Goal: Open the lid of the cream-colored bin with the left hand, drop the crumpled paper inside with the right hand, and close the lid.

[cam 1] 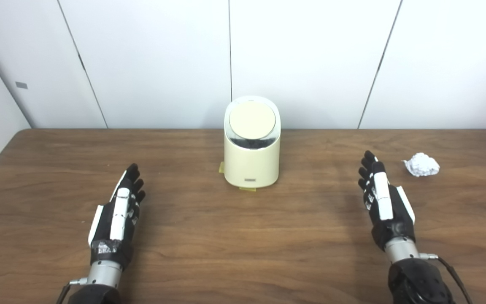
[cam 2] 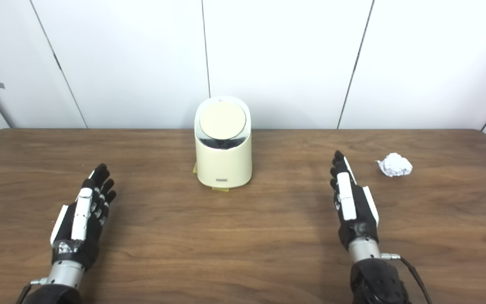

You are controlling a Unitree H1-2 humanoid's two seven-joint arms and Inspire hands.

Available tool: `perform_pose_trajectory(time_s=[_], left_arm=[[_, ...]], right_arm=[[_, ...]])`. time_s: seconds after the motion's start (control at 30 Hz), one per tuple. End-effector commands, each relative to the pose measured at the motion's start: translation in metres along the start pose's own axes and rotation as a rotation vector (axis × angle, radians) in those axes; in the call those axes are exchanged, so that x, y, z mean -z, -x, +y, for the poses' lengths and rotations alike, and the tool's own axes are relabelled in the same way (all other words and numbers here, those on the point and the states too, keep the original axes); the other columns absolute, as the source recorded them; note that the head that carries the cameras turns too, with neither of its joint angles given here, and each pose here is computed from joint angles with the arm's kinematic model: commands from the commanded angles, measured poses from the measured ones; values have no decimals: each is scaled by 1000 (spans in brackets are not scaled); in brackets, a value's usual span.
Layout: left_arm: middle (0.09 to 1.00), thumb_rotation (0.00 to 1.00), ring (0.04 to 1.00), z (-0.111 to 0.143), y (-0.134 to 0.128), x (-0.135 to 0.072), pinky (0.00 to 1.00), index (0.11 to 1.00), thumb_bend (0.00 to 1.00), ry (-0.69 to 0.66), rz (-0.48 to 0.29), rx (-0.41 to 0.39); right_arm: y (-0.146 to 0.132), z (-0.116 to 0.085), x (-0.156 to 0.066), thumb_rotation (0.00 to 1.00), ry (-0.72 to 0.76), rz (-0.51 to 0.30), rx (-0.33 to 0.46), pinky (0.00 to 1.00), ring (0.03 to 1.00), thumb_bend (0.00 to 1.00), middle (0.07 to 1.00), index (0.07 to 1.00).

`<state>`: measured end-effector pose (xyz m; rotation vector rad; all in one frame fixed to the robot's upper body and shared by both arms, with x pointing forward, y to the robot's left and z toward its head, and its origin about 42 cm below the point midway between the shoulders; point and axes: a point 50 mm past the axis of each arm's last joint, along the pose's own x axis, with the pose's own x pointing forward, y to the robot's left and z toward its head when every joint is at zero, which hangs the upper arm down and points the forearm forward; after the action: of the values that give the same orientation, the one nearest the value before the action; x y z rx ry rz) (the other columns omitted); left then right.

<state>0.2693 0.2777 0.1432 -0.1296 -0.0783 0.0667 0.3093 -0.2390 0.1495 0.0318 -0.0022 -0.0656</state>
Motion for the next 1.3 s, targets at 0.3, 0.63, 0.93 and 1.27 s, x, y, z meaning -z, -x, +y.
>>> perform_pose_trajectory(time_s=[0.3,0.63,0.93,1.27], left_arm=[[1000,785,1000,-5,-11,-16,1000,1000,525,-2,-71,27],[982,501,986,-22,-58,-62,1000,1000,649,-236,-160,56],[956,397,949,-57,-122,-134,963,997,761,-477,-201,142],[961,298,929,-102,-186,-182,852,992,850,-720,-238,256]], right_arm=[[-8,3,-19,927,-8,-73,-11,1000,979,652,988,974],[-8,-3,-14,907,-18,-66,-11,1000,982,666,987,966],[-5,0,-11,864,17,-48,-23,996,977,638,993,994],[-5,6,-10,892,31,-41,-45,1000,983,607,1000,1000]])
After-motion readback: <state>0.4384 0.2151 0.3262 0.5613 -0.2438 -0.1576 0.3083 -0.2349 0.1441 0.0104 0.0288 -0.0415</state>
